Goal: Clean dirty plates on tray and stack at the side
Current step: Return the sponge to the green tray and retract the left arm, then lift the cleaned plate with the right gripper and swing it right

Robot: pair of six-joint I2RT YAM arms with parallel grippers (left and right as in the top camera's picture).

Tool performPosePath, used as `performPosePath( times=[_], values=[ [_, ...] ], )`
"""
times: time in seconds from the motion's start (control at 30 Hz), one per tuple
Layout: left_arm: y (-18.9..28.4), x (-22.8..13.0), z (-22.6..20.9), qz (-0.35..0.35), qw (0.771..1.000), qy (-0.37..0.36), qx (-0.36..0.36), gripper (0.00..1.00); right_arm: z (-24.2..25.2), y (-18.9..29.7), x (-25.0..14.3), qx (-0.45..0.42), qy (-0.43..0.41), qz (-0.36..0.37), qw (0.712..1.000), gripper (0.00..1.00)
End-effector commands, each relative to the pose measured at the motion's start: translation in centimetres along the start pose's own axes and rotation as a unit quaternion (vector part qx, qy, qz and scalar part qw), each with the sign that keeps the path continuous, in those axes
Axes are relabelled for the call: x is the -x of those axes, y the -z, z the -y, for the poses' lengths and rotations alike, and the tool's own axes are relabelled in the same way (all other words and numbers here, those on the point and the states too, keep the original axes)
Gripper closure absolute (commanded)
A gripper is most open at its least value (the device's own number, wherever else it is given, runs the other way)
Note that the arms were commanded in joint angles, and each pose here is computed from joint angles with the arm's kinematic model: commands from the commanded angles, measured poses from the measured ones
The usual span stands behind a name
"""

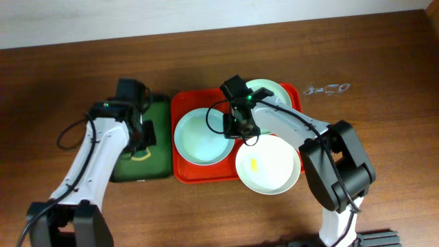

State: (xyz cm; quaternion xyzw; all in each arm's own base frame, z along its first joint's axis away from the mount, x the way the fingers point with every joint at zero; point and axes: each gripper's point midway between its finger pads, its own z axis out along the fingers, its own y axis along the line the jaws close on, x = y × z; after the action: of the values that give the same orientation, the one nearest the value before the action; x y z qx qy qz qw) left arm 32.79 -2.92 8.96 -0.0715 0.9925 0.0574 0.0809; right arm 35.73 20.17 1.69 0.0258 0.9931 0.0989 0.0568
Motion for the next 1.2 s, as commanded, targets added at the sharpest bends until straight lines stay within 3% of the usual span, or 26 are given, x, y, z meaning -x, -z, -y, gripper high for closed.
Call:
performPosePath(
  times=[0.0,0.17,0.23,0.27,0.4,0.57,0.67,0.77,0.9,1.17],
  values=[
    [-2.7,-1.4,-1.5,-0.004,0.999,0.022,0.043,1.0,-0.1,-0.1,-0.1,0.002,0.0,-0.003,1.0,0.95],
    [-5.0,-2.1,-1.4,0.006,0.999,0.022,0.039,0.94,-0.1,-0.1,-0.1,0.001,0.0,-0.003,1.0,0.85],
    [-5.0,-2.1,-1.3,0.006,0.999,0.022,0.038,0.75,-0.1,-0.1,-0.1,0.002,0.0,-0.004,1.0,0.85],
    [-4.8,-2.2,-1.4,0.002,0.999,0.022,0.039,0.54,-0.1,-0.1,-0.2,0.001,0.0,-0.004,1.0,0.85],
    [-0.9,-0.4,-1.5,0.015,0.999,0.026,0.035,0.36,0.0,-0.1,-0.4,-0.001,-0.001,-0.008,1.0,0.69],
    [10.0,5.1,-2.6,0.134,0.988,0.082,-0.005,0.02,0.2,-0.1,-0.7,-0.005,-0.002,-0.015,1.0,0.67],
    [15.5,6.3,-4.6,0.2,0.973,0.112,-0.02,0.01,0.4,-0.3,-1.0,-0.007,-0.002,-0.019,1.0,0.67],
    [17.7,5.9,-7.1,0.232,0.962,0.141,-0.008,0.01,0.6,-0.9,-1.1,-0.005,-0.004,-0.014,1.0,0.67],
    [17.8,5.4,-7.6,0.228,0.963,0.145,-0.005,0.01,0.5,-1.0,-1.0,-0.002,-0.003,-0.011,1.0,0.96],
    [17.8,5.4,-7.6,0.228,0.963,0.145,-0.005,0.01,-0.5,1.4,-0.3,0.003,-0.005,-0.02,1.0,0.96]
  ],
)
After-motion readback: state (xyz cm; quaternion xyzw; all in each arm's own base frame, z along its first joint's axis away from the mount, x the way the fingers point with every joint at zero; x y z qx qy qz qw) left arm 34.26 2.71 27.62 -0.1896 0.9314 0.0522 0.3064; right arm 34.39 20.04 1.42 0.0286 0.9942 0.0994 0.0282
